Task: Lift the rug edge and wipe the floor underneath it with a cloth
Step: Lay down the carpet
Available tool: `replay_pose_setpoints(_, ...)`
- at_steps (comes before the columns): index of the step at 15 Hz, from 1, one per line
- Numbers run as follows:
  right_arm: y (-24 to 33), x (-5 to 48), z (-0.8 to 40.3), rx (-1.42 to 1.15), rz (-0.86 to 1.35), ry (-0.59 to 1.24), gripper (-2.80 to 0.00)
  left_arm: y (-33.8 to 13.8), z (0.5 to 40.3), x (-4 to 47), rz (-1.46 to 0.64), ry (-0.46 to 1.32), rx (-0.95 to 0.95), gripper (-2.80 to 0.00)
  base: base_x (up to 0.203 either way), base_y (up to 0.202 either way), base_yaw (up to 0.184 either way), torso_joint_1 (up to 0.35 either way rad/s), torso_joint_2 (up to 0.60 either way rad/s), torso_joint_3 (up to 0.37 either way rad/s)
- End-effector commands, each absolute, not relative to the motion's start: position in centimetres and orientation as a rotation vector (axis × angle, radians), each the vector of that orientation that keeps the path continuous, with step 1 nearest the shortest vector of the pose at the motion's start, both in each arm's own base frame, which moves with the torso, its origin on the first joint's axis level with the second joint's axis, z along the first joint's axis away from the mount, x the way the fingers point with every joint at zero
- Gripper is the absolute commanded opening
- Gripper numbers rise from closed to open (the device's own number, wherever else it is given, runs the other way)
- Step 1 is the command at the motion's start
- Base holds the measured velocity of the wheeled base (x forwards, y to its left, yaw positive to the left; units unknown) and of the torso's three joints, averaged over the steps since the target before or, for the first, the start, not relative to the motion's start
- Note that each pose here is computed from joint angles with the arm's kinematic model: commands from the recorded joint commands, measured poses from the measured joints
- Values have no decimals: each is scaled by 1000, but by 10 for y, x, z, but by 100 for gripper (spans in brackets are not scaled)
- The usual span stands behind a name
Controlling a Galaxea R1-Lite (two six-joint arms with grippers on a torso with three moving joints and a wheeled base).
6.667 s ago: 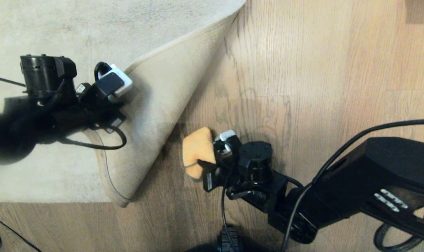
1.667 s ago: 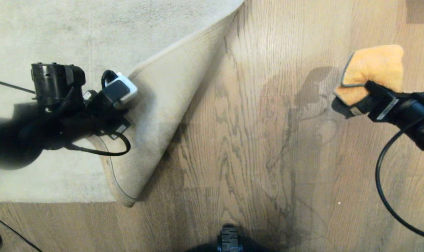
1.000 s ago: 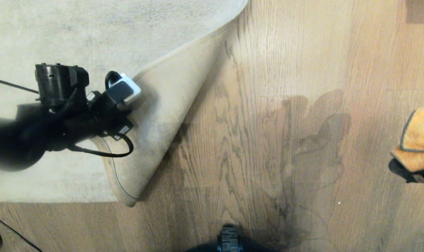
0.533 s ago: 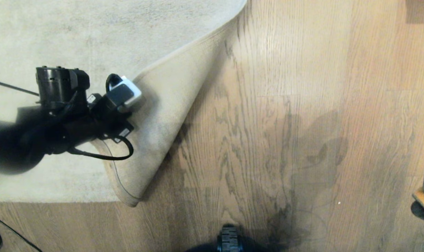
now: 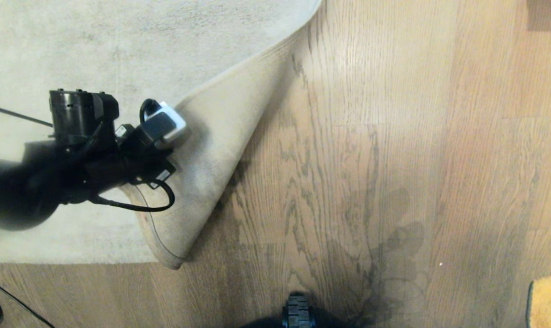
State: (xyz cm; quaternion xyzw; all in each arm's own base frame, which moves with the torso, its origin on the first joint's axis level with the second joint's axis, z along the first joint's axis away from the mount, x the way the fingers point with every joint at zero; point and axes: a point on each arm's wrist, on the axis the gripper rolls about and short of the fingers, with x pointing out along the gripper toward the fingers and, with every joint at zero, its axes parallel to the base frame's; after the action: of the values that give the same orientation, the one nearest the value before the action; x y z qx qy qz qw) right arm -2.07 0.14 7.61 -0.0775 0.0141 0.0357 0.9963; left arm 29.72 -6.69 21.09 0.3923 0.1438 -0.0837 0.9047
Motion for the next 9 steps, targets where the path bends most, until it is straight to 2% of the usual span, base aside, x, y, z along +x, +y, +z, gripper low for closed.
replay_pose_setpoints(1,1,-23,75,-132,69,3,-280,-69,211,297,-174,279,814,-280,0,0,0,0,0,0)
replay_pose_setpoints(9,1,-23,75,-129,71,3,-280,-68,203,289,-172,266,812,-280,0,0,0,0,0,0)
